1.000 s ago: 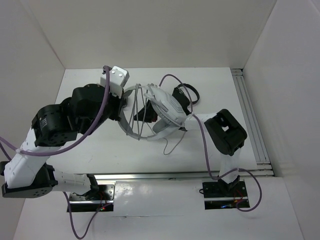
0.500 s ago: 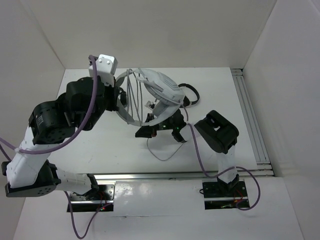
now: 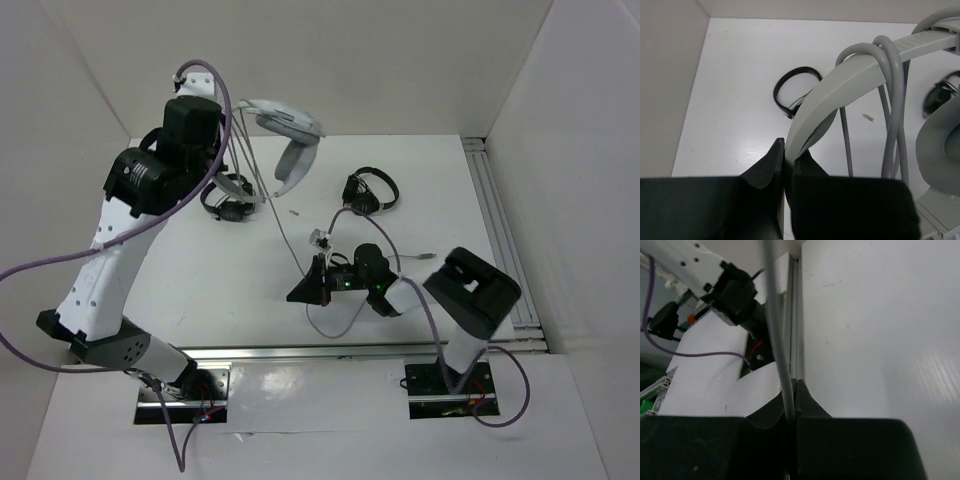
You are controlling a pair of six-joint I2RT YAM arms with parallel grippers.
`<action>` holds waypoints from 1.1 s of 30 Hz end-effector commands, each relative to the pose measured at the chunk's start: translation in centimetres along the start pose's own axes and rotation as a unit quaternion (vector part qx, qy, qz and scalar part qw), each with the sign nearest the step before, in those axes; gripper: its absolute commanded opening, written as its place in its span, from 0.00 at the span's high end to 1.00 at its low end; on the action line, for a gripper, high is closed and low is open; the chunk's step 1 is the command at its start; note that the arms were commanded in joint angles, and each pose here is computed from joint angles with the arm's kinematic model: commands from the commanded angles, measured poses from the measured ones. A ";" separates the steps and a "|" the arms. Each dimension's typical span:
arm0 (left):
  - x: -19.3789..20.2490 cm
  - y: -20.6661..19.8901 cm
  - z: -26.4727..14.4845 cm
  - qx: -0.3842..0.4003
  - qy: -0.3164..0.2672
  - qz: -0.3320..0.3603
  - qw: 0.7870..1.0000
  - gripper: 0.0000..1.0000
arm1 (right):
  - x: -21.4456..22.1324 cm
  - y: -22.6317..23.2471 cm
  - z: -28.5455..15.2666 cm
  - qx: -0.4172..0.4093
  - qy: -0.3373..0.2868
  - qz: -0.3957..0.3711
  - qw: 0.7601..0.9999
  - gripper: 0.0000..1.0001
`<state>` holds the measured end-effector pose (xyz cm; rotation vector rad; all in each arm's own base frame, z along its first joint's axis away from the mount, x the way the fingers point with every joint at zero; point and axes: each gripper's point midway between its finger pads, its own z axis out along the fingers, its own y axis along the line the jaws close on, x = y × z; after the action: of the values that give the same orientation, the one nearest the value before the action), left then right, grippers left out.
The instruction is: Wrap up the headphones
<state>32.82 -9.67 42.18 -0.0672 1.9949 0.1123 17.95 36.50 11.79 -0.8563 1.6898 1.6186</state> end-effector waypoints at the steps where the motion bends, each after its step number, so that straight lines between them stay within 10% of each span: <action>1: -3.5 2.2 1.8 -0.053 -0.062 -0.082 0.993 1.00 | 0.3 3.8 0.8 -0.005 0.016 -0.075 0.997 1.00; 8: 2.9 2.4 7.0 -0.158 0.011 -0.090 0.983 1.00 | 0.9 11.9 2.9 -0.090 0.100 -0.115 0.984 1.00; 13: 9.3 2.1 8.4 -0.215 0.060 0.042 0.974 1.00 | -3.3 11.3 0.9 0.071 0.111 -0.209 0.969 1.00; 16: 14.0 1.7 8.4 -0.208 0.117 0.095 0.966 1.00 | -12.2 7.2 -3.6 0.329 0.038 -0.287 0.899 1.00; 27: 22.5 -4.5 4.7 -0.017 0.154 0.245 0.957 1.00 | -24.8 7.0 -16.0 0.618 -0.133 -0.376 0.678 1.00; 33: 24.4 -6.2 1.4 0.046 0.146 0.280 0.948 1.00 | -28.1 8.9 -18.4 0.586 -0.235 -0.404 0.662 0.88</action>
<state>27.21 -18.28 20.36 0.3450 2.2293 0.2269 25.98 24.30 28.23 -0.7681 1.4686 -0.1000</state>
